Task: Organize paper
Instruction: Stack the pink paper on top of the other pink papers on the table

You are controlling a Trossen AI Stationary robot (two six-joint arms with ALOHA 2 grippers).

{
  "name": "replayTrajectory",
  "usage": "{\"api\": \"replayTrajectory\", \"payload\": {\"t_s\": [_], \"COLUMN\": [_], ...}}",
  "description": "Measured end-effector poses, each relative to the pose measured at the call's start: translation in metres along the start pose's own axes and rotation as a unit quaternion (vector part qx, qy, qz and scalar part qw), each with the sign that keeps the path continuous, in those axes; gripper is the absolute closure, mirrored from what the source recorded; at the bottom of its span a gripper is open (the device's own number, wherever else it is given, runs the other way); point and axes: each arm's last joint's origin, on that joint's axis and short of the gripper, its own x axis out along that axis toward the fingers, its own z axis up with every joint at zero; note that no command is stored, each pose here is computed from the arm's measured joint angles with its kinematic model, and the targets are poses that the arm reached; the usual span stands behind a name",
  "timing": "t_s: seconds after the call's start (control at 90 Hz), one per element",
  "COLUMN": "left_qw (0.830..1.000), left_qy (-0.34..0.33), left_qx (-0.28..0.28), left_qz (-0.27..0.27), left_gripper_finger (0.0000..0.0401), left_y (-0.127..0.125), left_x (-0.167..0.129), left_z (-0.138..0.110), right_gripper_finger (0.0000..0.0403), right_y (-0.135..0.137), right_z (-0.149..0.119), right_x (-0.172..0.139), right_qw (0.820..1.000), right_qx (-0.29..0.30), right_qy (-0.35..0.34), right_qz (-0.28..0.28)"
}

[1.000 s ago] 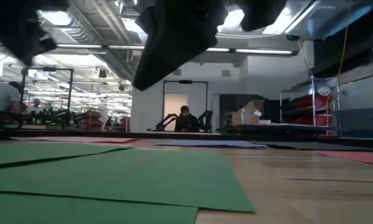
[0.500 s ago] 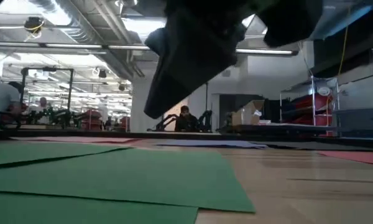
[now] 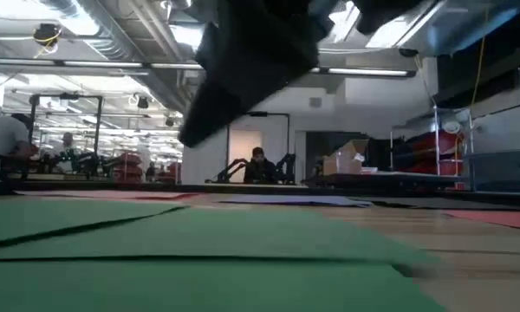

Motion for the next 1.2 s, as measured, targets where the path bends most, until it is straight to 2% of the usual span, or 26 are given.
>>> {"api": "replayTrajectory", "payload": {"t_s": [0.256, 0.411, 0.567, 0.7, 0.944, 1.2], "left_qw": [0.999, 0.998, 0.998, 0.998, 0.998, 0.998], "left_qy": [-0.035, -0.039, -0.037, -0.036, -0.041, -0.042], "left_qx": [-0.02, -0.018, -0.009, -0.006, -0.004, -0.003], "left_qz": [0.033, 0.048, 0.048, 0.049, 0.052, 0.052], "left_gripper_finger": [0.0401, 0.0401, 0.0401, 0.0401, 0.0401, 0.0401], "left_y": [0.007, 0.01, 0.012, 0.012, 0.012, 0.012], "left_x": [0.004, 0.005, 0.006, 0.006, 0.006, 0.006], "left_z": [0.008, 0.012, 0.014, 0.013, 0.014, 0.014], "right_gripper_finger": [0.039, 0.0346, 0.0292, 0.0265, 0.0257, 0.0257], "right_y": [0.001, 0.0, 0.005, 0.015, 0.025, 0.025], "right_z": [0.005, 0.004, -0.005, -0.016, -0.009, -0.01], "right_x": [0.0, 0.004, 0.025, 0.045, 0.05, 0.057], "right_qw": [0.999, 0.998, 0.995, 0.992, 0.985, 0.985], "right_qx": [-0.026, -0.056, -0.095, -0.128, -0.162, -0.162], "right_qy": [-0.027, -0.023, -0.006, 0.016, -0.024, -0.034], "right_qz": [0.007, -0.009, -0.01, -0.015, -0.053, -0.037]}}
